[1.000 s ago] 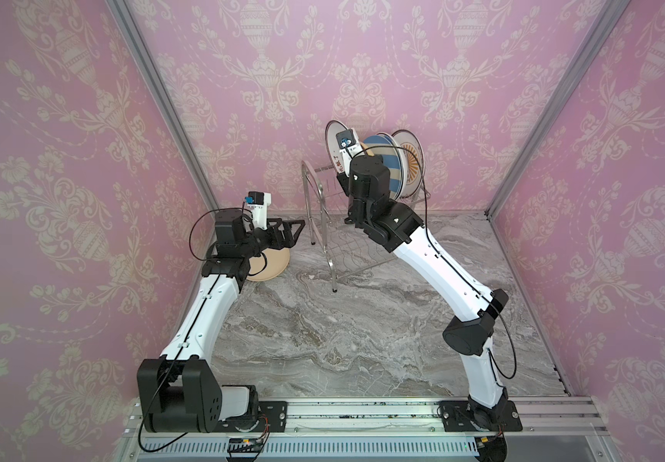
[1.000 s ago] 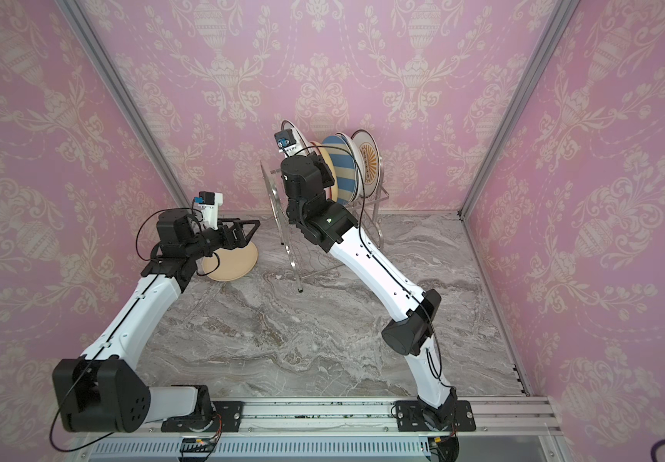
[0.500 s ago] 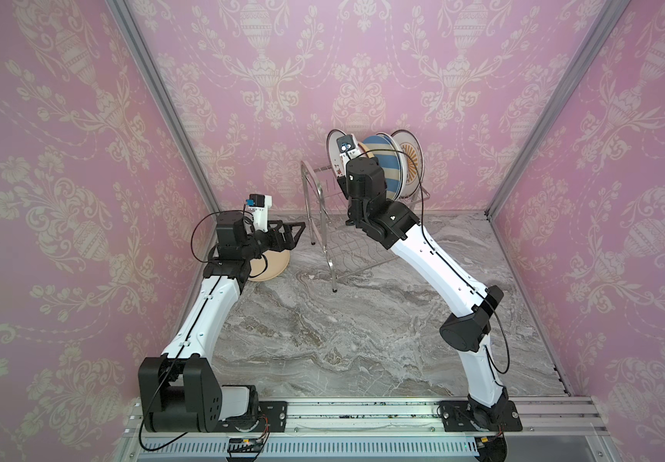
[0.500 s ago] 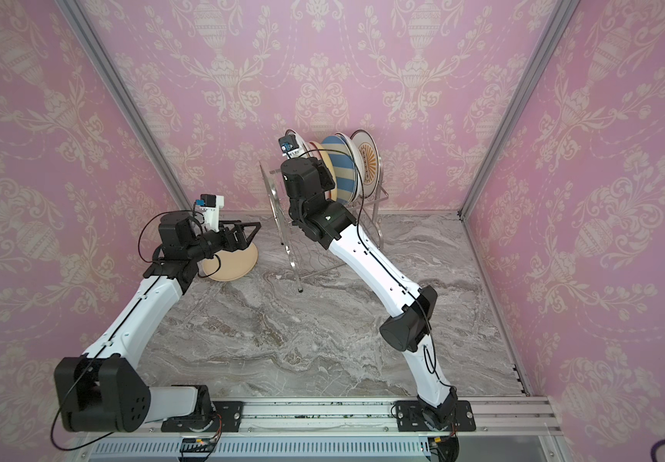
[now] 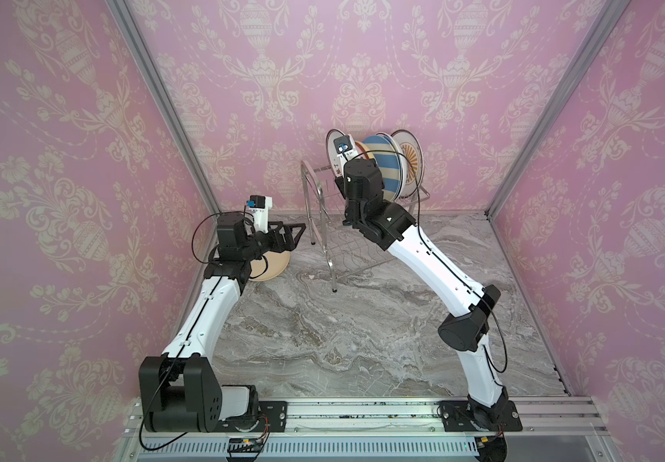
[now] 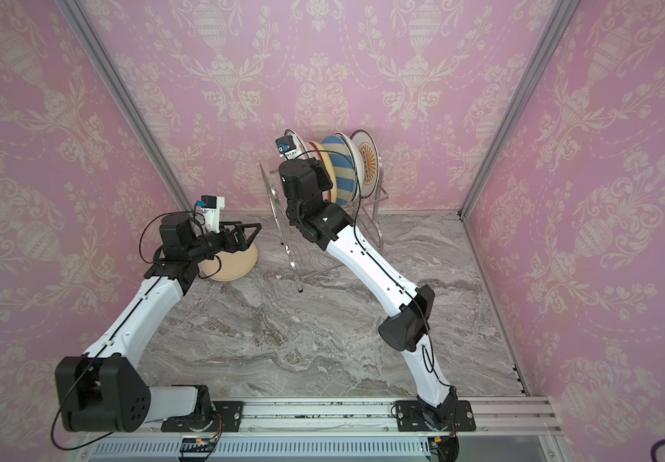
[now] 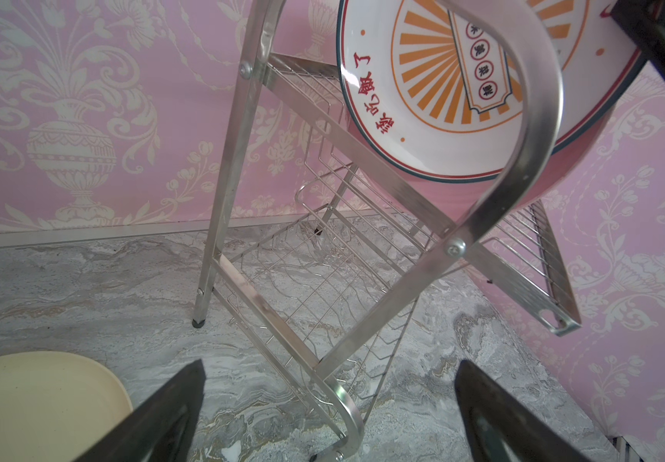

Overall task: Load the plates into the dish rack
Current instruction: 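Lower the sunburst plate into the slot beside the pink plate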

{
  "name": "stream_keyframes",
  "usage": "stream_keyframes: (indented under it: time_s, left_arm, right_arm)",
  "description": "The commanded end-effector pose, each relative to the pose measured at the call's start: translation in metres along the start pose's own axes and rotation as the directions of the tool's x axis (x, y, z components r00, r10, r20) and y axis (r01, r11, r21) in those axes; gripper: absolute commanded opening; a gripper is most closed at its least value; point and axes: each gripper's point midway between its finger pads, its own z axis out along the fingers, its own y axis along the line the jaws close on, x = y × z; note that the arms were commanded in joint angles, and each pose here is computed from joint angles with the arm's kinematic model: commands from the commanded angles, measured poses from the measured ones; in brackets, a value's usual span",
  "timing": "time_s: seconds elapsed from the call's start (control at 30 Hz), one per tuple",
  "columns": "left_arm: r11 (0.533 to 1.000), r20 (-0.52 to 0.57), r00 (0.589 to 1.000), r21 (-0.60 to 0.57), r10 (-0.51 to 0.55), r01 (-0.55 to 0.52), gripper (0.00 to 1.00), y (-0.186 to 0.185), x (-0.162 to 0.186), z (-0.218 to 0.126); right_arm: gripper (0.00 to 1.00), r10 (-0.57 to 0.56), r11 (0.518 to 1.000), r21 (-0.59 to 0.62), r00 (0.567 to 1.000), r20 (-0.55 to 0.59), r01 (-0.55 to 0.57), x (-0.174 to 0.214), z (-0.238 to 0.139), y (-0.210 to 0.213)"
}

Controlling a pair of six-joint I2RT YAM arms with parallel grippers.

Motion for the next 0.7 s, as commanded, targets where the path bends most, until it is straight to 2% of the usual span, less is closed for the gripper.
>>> stream_keyframes:
  time_s: [0.0, 0.2, 0.4, 0.67]
  left_arm:
    - [0.999, 0.010, 0.999, 0.021, 0.030, -0.030, 0.99, -0.005, -0.002, -0.003]
    - [0.999, 0.015, 0.999, 0.022, 0.035, -0.036, 0.99, -0.006, -0.004, -0.005]
    - [0.999, 0.018, 0.999, 0.017, 0.029, -0.029, 0.99, -0.005, -0.005, -0.004]
    - [0.999, 0.022, 0.999, 0.016, 0.029, -0.030, 0.99, -0.005, -0.007, -0.005]
  right_arm:
    - [0.00, 0.015, 0.999, -0.050, 1.000, 0.024, -0.013, -0.006, -0.003, 0.006]
    - [0.00, -0.068, 0.996, -0.052, 0.998, 0.011, 0.068, 0.003, 0.005, 0.012]
    - [0.00, -0.018, 0.996, -0.091, 1.000, -0.011, 0.016, 0.003, -0.002, 0.013]
    - [0.00, -0.017, 0.995, -0.096, 0.998, -0.057, 0.012, 0.015, -0.009, 0.021]
